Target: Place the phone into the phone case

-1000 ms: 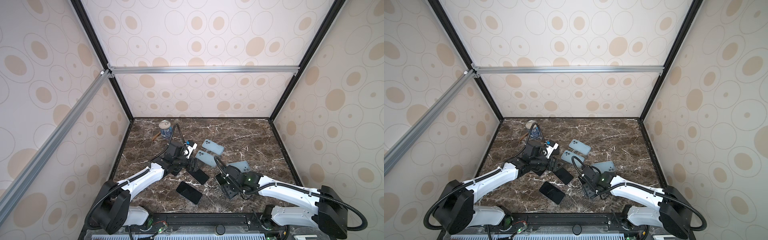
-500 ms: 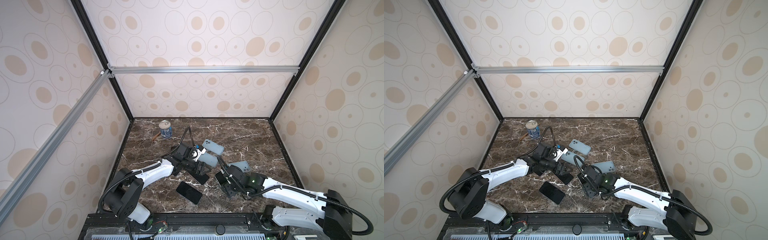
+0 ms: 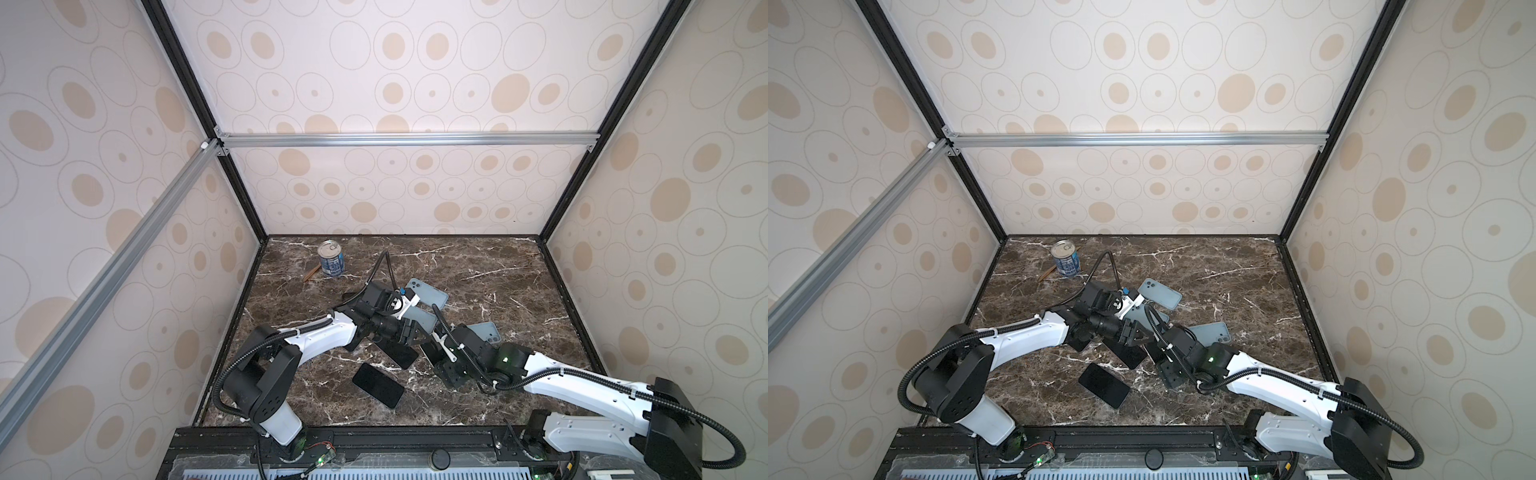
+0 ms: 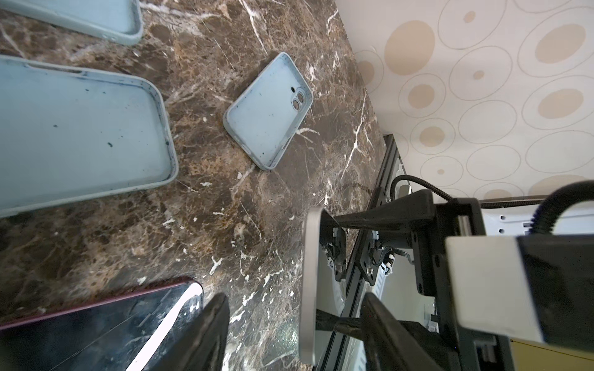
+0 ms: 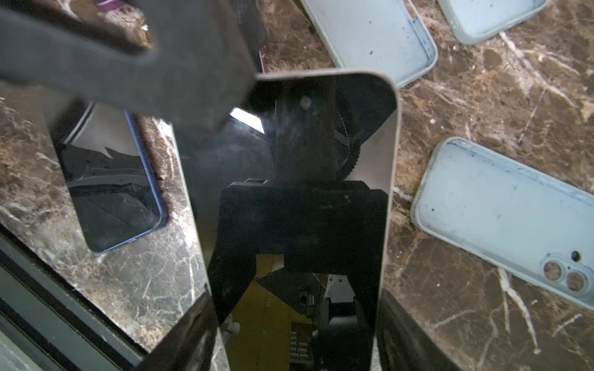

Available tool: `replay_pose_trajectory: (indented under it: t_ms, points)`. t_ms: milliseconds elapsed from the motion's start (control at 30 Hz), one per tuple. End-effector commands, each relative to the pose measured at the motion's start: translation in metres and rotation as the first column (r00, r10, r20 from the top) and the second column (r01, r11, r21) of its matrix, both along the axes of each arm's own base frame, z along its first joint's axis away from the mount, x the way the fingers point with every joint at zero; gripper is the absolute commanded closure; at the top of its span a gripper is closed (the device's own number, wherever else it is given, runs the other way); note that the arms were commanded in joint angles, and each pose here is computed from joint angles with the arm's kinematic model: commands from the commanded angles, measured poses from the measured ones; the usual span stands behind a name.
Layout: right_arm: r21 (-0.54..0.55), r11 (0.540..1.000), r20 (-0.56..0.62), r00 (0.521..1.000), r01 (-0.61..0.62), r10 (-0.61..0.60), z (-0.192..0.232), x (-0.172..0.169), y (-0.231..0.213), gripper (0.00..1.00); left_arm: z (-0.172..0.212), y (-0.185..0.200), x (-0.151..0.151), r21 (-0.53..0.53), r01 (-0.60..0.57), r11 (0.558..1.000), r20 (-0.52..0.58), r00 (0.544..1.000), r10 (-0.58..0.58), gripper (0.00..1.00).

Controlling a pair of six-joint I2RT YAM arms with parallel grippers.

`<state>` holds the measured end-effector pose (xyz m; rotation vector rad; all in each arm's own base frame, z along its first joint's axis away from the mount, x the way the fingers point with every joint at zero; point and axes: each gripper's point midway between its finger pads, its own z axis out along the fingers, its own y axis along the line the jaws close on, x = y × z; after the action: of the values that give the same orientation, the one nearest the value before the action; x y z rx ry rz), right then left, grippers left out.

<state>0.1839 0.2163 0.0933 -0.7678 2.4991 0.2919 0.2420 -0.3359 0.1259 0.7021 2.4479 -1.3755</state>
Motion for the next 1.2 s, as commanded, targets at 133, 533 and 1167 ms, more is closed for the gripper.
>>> replay_pose_trajectory:
  t_ms: [133, 533, 1167]
  points:
    - [0.083, 0.993, 0.08, 0.994, -0.084, 0.077, 0.024, 0.013, 0.032, 0.44, 0.008, -0.006, -0.011, -0.028, 0.042, 0.999, -0.034, 0.998, -0.043, 0.5]
    - [0.088, 0.991, 0.082, 0.992, -0.098, 0.091, 0.025, 0.019, 0.044, 0.44, -0.002, -0.001, -0.022, -0.004, 0.069, 0.998, -0.089, 0.994, -0.069, 0.93]
    - [0.404, 0.906, 0.46, 0.884, -0.124, -0.084, 0.253, 0.079, 0.084, 0.0, 0.191, 0.093, 0.054, -0.201, -0.432, 0.879, 0.393, 0.786, 0.477, 1.0]
